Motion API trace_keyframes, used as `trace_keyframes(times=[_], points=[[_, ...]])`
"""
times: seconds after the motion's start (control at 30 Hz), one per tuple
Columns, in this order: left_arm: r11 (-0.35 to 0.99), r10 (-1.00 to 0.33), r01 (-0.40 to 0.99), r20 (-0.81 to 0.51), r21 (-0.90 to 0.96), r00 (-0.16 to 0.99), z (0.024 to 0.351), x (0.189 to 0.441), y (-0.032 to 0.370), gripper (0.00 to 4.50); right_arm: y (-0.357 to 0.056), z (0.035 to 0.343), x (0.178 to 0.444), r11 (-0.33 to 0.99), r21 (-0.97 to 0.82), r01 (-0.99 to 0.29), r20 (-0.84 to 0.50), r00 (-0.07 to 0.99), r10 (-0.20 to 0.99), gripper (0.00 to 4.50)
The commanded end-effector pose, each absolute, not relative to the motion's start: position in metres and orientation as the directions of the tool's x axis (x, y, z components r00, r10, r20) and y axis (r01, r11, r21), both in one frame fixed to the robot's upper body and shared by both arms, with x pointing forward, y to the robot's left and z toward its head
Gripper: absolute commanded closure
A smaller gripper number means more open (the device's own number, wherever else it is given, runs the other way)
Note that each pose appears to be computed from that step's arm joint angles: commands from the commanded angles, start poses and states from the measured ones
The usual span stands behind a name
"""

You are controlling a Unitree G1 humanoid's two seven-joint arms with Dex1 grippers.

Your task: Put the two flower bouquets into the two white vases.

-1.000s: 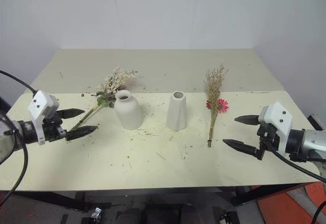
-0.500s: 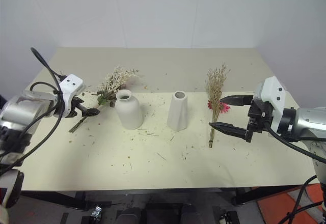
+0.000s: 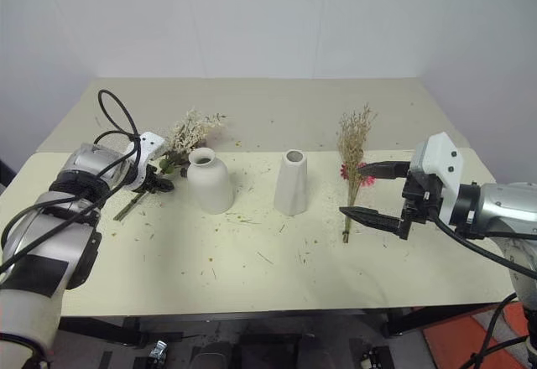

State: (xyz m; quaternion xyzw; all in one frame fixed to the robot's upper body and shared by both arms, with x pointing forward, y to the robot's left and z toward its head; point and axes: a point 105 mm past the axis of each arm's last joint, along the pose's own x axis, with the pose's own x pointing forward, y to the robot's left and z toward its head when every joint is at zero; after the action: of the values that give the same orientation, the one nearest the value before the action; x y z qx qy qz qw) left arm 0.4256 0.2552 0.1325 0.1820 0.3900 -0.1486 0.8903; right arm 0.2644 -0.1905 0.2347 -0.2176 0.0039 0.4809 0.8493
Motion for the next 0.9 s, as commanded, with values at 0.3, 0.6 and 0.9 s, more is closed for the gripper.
trace_keyframes(times=[0.3, 0.6, 0.9], points=[[0.928, -0.042, 0.25, -0.59, 0.275, 0.807, 0.176, 0.444, 0.266, 4.38, -0.191, 0.244, 0.251, 0.475, -0.377, -0.795, -0.17, 0.563, 0.809, 0.0], [0.866, -0.494, 0.498, 0.075, -0.043, 0.866, 0.29, 0.438, 0.214, 4.38, -0.186, 0.24, 0.256, 0.474, -0.36, -0.804, -0.151, 0.551, 0.821, 0.0], [0.694, -0.68, 0.72, 0.332, 0.005, 0.654, 0.355, 0.391, 0.19, 4.38, -0.18, 0.259, 0.267, 0.455, -0.377, -0.807, -0.071, 0.515, 0.854, 0.0]])
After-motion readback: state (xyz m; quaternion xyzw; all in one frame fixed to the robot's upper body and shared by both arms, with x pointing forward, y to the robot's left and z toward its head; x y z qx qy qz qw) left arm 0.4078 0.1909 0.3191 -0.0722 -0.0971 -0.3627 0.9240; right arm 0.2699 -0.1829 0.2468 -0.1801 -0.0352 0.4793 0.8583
